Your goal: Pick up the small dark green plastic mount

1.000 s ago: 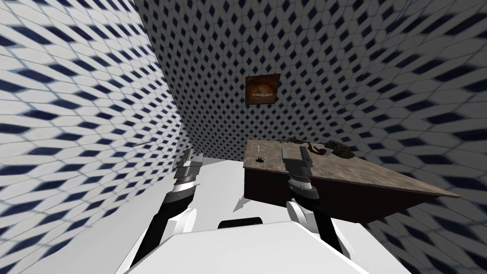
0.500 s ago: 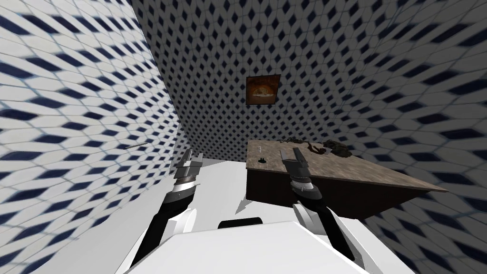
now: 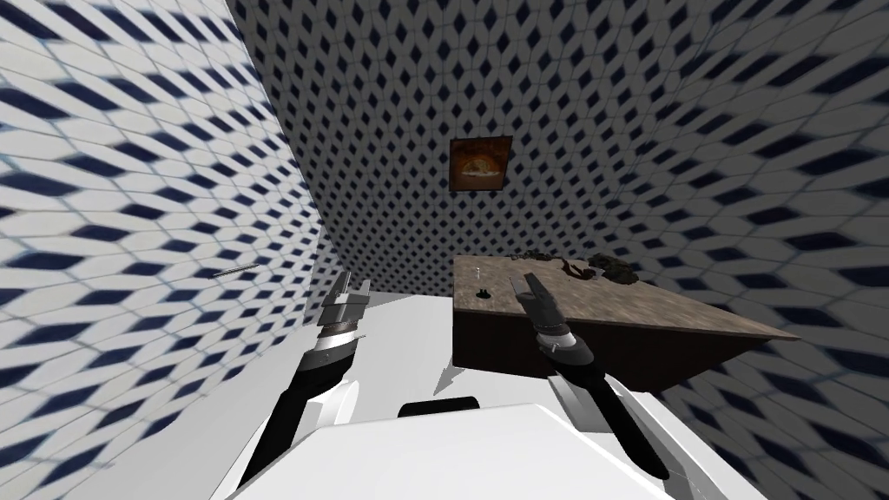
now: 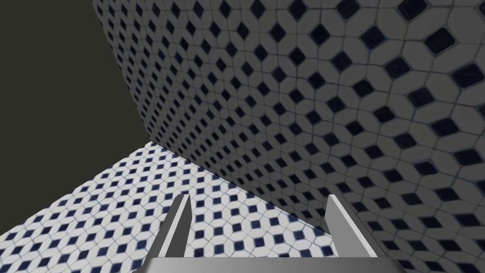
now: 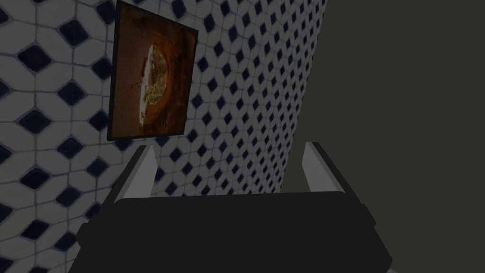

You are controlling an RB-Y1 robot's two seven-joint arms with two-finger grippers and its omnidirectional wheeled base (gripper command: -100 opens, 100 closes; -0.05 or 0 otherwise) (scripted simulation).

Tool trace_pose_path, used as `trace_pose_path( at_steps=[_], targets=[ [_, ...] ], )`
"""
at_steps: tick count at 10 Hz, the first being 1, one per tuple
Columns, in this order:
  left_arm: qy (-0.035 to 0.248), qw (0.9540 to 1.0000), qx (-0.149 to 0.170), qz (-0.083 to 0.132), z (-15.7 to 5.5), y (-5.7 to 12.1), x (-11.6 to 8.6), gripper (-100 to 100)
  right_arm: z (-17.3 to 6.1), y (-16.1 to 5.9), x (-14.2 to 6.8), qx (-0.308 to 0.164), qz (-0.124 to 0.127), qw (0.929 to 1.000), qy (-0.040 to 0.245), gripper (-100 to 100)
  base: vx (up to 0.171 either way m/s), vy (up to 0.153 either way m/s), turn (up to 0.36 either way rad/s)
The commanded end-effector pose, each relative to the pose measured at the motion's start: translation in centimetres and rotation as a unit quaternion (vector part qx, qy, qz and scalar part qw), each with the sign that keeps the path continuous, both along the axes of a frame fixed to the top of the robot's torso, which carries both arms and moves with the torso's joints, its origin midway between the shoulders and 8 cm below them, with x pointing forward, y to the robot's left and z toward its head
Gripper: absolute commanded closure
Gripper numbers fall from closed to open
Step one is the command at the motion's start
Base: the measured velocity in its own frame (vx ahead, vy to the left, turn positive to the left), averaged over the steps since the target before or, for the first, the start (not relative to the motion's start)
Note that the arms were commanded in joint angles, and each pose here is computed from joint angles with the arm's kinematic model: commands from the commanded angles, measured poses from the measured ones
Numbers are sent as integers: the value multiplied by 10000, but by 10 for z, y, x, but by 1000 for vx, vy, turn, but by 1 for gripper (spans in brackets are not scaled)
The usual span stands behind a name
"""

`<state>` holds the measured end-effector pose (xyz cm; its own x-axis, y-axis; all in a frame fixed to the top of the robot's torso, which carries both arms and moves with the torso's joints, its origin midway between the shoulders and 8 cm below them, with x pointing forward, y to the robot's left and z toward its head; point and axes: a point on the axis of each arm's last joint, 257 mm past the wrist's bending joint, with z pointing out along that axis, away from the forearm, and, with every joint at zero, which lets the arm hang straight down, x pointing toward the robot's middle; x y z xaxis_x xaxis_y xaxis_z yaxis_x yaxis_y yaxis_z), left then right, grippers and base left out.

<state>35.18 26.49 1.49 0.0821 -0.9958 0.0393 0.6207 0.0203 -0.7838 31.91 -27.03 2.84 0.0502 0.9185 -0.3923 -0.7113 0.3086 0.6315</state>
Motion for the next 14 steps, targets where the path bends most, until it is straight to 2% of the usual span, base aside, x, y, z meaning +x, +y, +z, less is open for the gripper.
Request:
trace_pose_path(
  at_steps=[1, 2, 3, 4, 5, 6, 7, 8, 9, 10, 11, 12, 13, 14],
  targets=[
    [0, 10000, 0, 0, 0, 0, 0, 0, -10, 1, 3, -523, -86, 9986, 95, -100, 57, 125, -76],
    [0, 10000, 0, 0, 0, 0, 0, 0, -10, 3, 3, -618, -31, 9980, 111, -100, 51, 100, -60],
    [0, 10000, 0, 0, 0, 0, 0, 0, -20, 2, 5, -1055, -128, 9942, 184, -100, 49, 135, -107],
    [0, 10000, 0, 0, 0, 0, 0, 0, -20, 5, 5, -1161, -65, 9930, 199, -100, 45, 114, -58],
    [0, 10000, 0, 0, 0, 0, 0, 0, -31, 3, 6, -1613, -160, 9864, 269, -100, 62, 130, -91],
    [0, 10000, 0, 0, 0, 0, 0, 0, -31, 5, 7, -1725, -92, 9846, 281, -100, 59, 121, -59],
    [0, 10000, 0, 0, 0, 0, 0, 0, -43, 3, 8, -2174, -185, 9753, 345, -100, 74, 134, -107],
    [0, 10000, 0, 0, 0, 0, 0, 0, -44, 5, 8, -2301, -109, 9725, 354, -100, 70, 108, -61],
    [0, 10000, 0, 0, 0, 0, 0, 0, -55, 1, 9, -2739, -197, 9607, 413, -100, 74, 121, -90],
    [0, 10000, 0, 0, 0, 0, 0, 0, -56, 4, 9, -2884, -117, 9565, 417, -100, 62, 113, -68],
    [0, 10000, 0, 0, 0, 0, 0, 0, -68, -1, 10, -3318, -193, 9420, 471, -100, 82, 132, -105],
    [0, 10000, 0, 0, 0, 0, 0, 0, -70, 1, 10, -3448, -125, 9374, 470, -100, 73, 123, -64],
    [0, 10000, 0, 0, 0, 0, 0, 0, -82, -6, 11, -3871, -192, 9204, 520, -100, 77, 147, -95],
    [0, 10000, 0, 0, 0, 0, 0, 0, -84, -3, 11, -4024, -108, 9140, 513, -100, 63, 112, -89]
  ],
)
